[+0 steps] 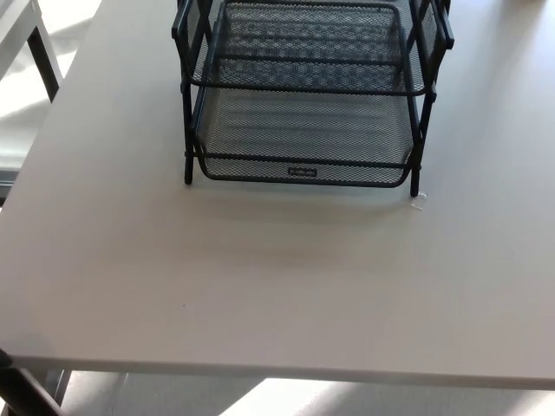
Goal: The robot uses its right hand to grab the drawer kept on the middle of the desk and pull it out towards the robot
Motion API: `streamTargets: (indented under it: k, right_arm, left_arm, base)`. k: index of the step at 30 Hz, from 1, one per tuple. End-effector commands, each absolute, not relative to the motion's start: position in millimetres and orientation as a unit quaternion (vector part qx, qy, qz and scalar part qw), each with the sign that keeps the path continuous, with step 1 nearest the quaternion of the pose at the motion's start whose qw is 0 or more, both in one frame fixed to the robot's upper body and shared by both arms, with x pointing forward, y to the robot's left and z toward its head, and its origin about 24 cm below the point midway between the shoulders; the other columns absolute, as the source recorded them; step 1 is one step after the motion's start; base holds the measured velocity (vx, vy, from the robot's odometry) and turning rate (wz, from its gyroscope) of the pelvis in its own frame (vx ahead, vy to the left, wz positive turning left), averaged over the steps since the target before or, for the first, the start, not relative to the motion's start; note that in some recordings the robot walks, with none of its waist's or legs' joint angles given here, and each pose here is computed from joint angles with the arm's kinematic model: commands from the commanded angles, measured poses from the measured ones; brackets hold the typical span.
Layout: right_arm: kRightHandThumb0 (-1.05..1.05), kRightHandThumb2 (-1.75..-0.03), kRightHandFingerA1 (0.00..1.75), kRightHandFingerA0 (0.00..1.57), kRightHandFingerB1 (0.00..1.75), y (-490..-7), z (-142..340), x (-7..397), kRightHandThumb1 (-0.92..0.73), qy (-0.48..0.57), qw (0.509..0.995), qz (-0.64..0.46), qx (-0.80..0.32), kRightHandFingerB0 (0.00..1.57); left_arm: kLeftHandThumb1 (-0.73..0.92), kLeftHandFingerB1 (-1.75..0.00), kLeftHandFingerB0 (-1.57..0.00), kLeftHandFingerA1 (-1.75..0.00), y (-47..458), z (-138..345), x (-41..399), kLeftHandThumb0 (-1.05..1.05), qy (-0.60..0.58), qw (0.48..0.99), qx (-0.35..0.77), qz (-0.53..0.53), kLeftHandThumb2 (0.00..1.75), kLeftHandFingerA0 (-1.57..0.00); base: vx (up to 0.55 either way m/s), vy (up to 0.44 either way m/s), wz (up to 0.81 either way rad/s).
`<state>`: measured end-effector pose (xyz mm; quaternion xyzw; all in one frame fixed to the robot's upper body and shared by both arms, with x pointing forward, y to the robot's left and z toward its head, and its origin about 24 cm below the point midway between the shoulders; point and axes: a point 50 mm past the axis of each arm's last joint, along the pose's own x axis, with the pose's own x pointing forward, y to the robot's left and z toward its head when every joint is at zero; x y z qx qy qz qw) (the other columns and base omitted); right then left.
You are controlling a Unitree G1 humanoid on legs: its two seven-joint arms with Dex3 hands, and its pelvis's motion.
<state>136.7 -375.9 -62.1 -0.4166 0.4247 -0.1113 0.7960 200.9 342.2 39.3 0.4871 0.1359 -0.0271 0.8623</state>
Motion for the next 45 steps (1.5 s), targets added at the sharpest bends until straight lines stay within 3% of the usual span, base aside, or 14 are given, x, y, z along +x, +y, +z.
streamTargets:
  k: [1,9,10,15,19,24,25,26,34,37,41,42,44,45]
  right_arm:
    - [-0.47,-0.59,0.97,0.70,0.27,-407.1,-21.2,150.6,-0.60,0.382,0.752,-0.151,-0.515,0.14]
    - [-0.32,-0.89,0.96,0.91,0.47,-430.7,-9.3,138.7,-0.38,0.414,0.743,-0.183,-0.493,0.11]
    - [-0.41,-0.58,0.97,0.92,0.30,-432.3,-8.0,137.1,-0.57,0.418,0.743,-0.193,-0.486,0.26]
    - [-0.43,-0.58,0.80,0.79,0.31,-442.3,4.9,131.5,-0.56,0.433,0.741,-0.197,-0.473,0.28]
    - [-0.37,-0.57,1.06,0.82,0.29,-459.2,30.3,131.3,-0.58,0.433,0.763,-0.232,-0.421,0.24]
    - [-0.52,-0.59,0.56,0.58,0.28,-475.0,58.1,133.8,-0.62,0.426,0.731,-0.232,-0.479,0.24]
    - [-0.55,-0.82,0.66,0.55,0.41,-477.4,71.0,137.1,-0.49,0.413,0.736,-0.239,-0.480,0.16]
    - [-0.41,-0.59,0.90,0.74,0.29,-478.9,78.5,139.0,-0.59,0.396,0.750,-0.252,-0.466,0.23]
    - [-0.44,-0.73,1.17,0.97,0.41,-480.7,125.9,162.7,-0.45,0.254,0.772,-0.330,-0.481,0.24]
    - [-0.33,-0.58,1.35,0.90,0.32,-465.6,153.9,173.9,-0.55,0.186,0.781,-0.339,-0.491,0.28]
    - [-0.56,-0.81,0.84,0.65,0.49,-448.5,189.7,196.0,-0.45,0.117,0.772,-0.336,-0.527,0.17]
    - [-0.67,-0.60,1.45,0.81,0.54,-434.4,205.9,205.4,-0.57,0.081,0.778,-0.326,-0.531,0.19]
    - [-0.56,-0.94,0.89,0.56,0.54,-418.9,219.1,214.0,-0.41,0.048,0.787,-0.306,-0.534,0.08]
    - [-0.69,-0.59,0.83,0.30,0.55,-411.0,223.6,217.7,-0.63,0.021,0.790,-0.295,-0.537,0.17]
  left_arm:
    - [0.57,-0.60,-0.81,-0.85,313.3,90.4,209.2,-0.26,-0.021,0.783,0.598,-0.170,0.57,-0.78]
    - [0.57,-0.59,-0.80,-0.82,313.1,90.4,208.6,-0.28,-0.015,0.780,0.600,-0.174,0.58,-0.75]
    - [0.57,-0.59,-0.80,-0.82,312.7,90.9,208.6,-0.27,-0.016,0.779,0.602,-0.177,0.57,-0.74]
    - [0.58,-0.58,-0.80,-0.80,312.7,91.5,208.6,-0.30,-0.014,0.774,0.607,-0.179,0.58,-0.74]
    - [0.58,-0.56,-0.80,-0.79,312.7,92.2,208.9,-0.27,-0.014,0.774,0.606,-0.181,0.57,-0.75]
    - [0.58,-0.56,-0.81,-0.79,312.3,92.6,208.4,-0.26,-0.013,0.774,0.607,-0.180,0.57,-0.75]
    - [0.57,-0.57,-0.81,-0.79,312.6,92.0,208.6,-0.26,-0.012,0.776,0.605,-0.179,0.57,-0.76]
    - [0.57,-0.57,-0.82,-0.79,312.7,91.8,208.8,-0.26,-0.012,0.776,0.604,-0.179,0.57,-0.76]
    - [0.57,-0.57,-0.81,-0.78,314.4,92.8,209.4,-0.27,-0.015,0.776,0.605,-0.177,0.58,-0.75]
    - [0.57,-0.58,-0.81,-0.79,314.4,94.2,209.4,-0.27,-0.016,0.773,0.609,-0.178,0.58,-0.74]
    - [0.56,-0.58,-0.81,-0.80,315.1,93.5,209.5,-0.27,-0.021,0.774,0.608,-0.177,0.57,-0.75]
    - [0.56,-0.58,-0.81,-0.80,315.0,93.5,209.6,-0.27,-0.021,0.774,0.608,-0.176,0.57,-0.76]
    - [0.56,-0.57,-0.81,-0.78,314.9,93.3,209.7,-0.26,-0.018,0.776,0.605,-0.175,0.57,-0.75]
    - [0.57,-0.58,-0.81,-0.79,315.0,93.3,209.6,-0.27,-0.016,0.777,0.605,-0.176,0.58,-0.75]
  base:
    - [0.00,0.000,0.00]
    - [0.00,0.000,0.00]
    - [0.00,0.000,0.00]
    - [0.00,0.000,0.00]
    - [0.00,0.000,0.00]
    - [0.00,0.000,0.00]
    - [0.00,0.000,0.00]
    - [0.00,0.000,0.00]
    - [0.00,0.000,0.00]
    - [0.00,0.000,0.00]
    - [0.00,0.000,0.00]
    - [0.00,0.000,0.00]
    - [0.00,0.000,0.00]
    - [0.00,0.000,0.00]
